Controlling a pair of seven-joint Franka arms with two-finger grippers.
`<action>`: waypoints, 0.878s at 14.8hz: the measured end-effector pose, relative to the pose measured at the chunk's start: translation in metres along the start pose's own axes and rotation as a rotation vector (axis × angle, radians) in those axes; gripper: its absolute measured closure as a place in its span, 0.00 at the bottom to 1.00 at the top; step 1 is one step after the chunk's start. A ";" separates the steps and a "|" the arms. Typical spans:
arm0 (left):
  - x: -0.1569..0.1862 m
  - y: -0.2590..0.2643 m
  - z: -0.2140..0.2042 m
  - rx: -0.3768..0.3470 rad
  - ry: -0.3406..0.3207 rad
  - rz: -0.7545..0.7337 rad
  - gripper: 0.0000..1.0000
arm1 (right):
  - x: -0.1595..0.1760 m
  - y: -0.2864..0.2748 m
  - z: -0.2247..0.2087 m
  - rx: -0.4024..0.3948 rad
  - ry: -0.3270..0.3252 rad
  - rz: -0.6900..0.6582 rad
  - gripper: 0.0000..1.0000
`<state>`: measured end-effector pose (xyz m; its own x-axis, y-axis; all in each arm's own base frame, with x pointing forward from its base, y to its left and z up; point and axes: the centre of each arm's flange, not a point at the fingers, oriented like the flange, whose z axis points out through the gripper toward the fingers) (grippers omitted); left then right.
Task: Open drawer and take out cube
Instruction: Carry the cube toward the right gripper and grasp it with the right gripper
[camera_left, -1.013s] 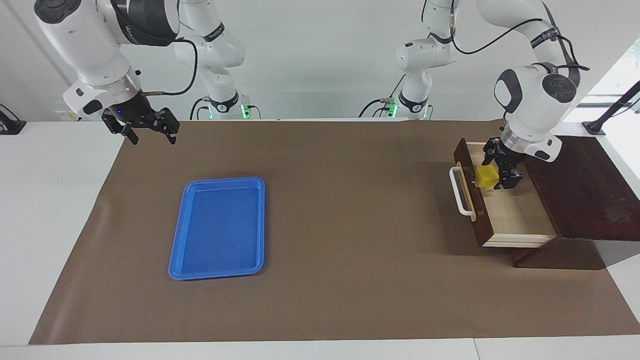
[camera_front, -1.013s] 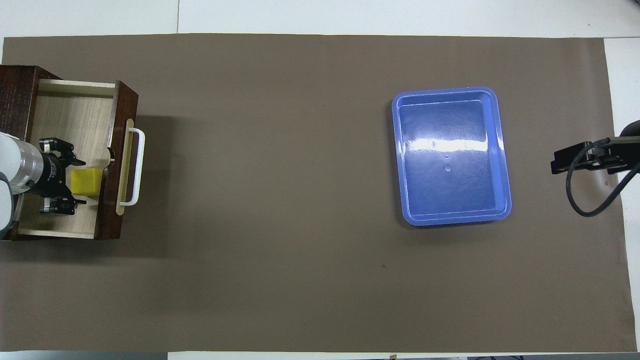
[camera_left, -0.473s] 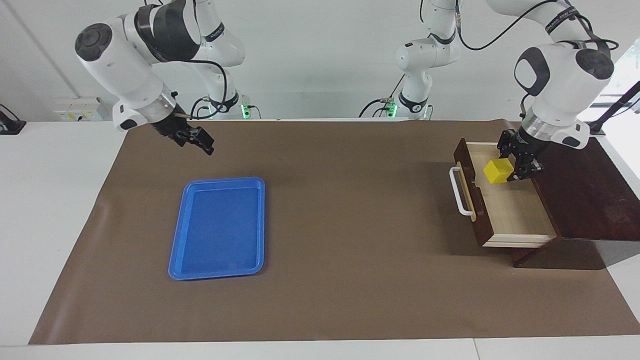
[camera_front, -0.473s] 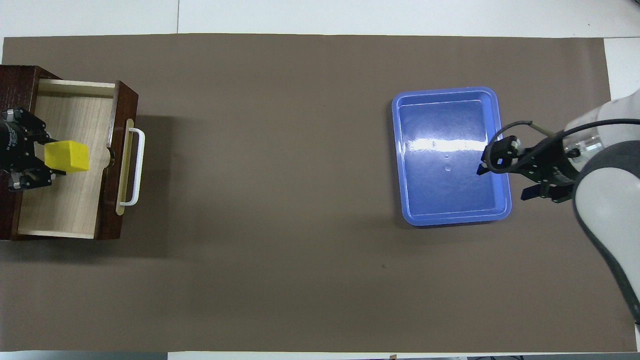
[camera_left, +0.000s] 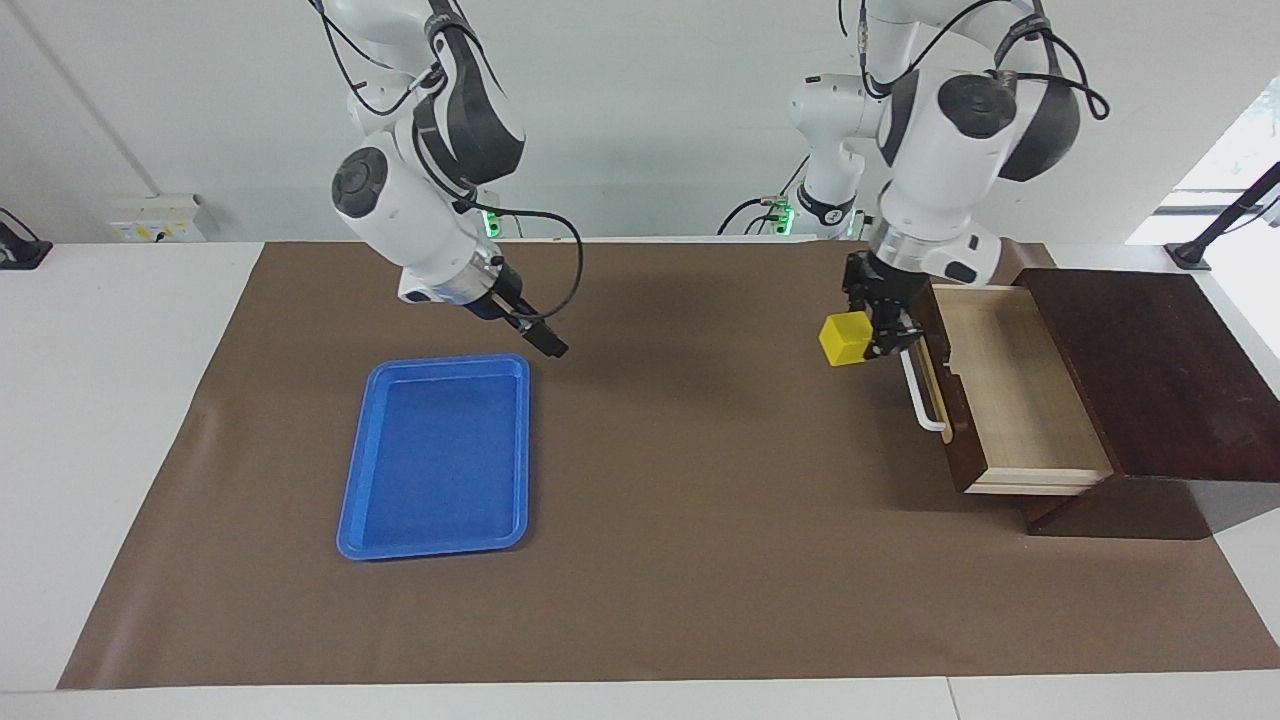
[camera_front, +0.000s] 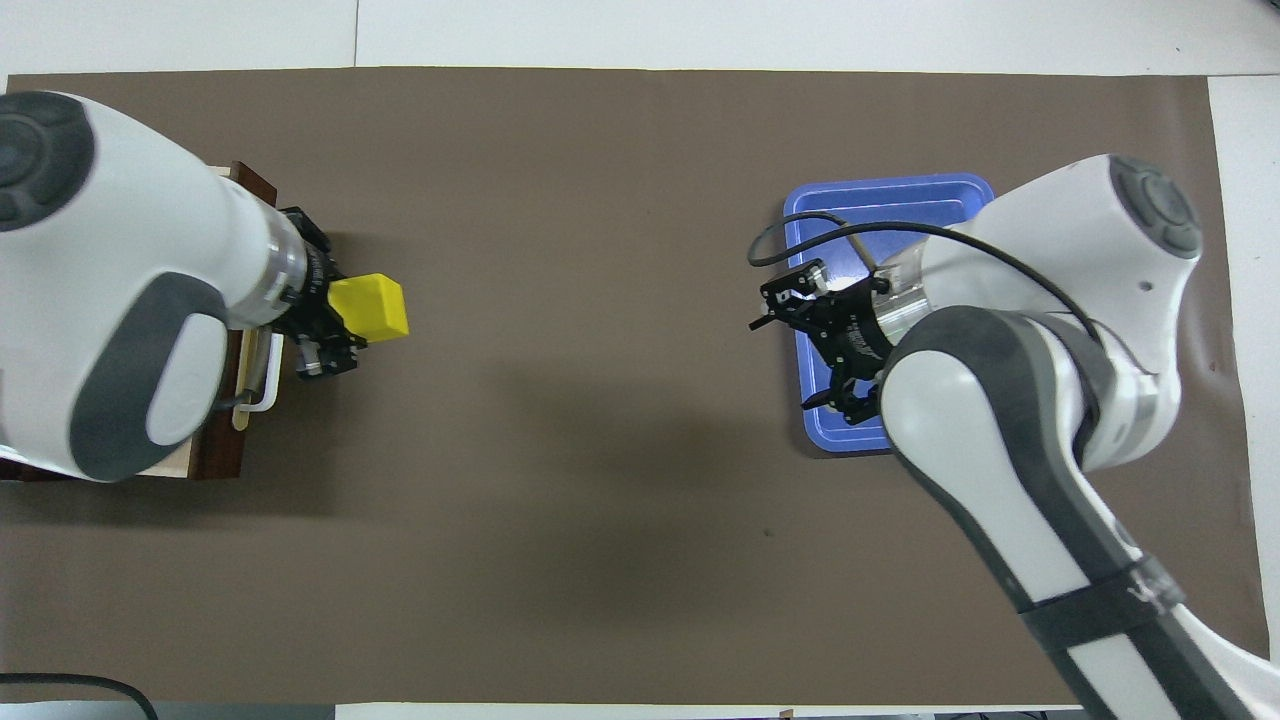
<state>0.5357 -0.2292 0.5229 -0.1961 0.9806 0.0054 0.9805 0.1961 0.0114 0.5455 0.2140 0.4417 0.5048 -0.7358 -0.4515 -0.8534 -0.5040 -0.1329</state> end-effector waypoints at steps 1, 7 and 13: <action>-0.028 -0.019 0.005 -0.001 -0.003 -0.022 0.44 | -0.010 -0.003 0.018 0.017 -0.028 0.032 0.00; -0.106 -0.090 0.039 -0.003 -0.010 -0.112 0.44 | -0.028 0.001 0.093 0.012 -0.149 0.177 0.00; -0.114 -0.109 0.049 0.005 0.003 -0.087 0.44 | -0.040 -0.005 0.122 0.041 -0.240 0.257 0.00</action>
<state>0.4520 -0.3621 0.4722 -0.2809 0.9597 0.0072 0.9597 0.2809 0.0069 0.5134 0.3012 0.3527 0.2322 -0.7065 -0.6686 -0.9557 -0.2937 -0.0215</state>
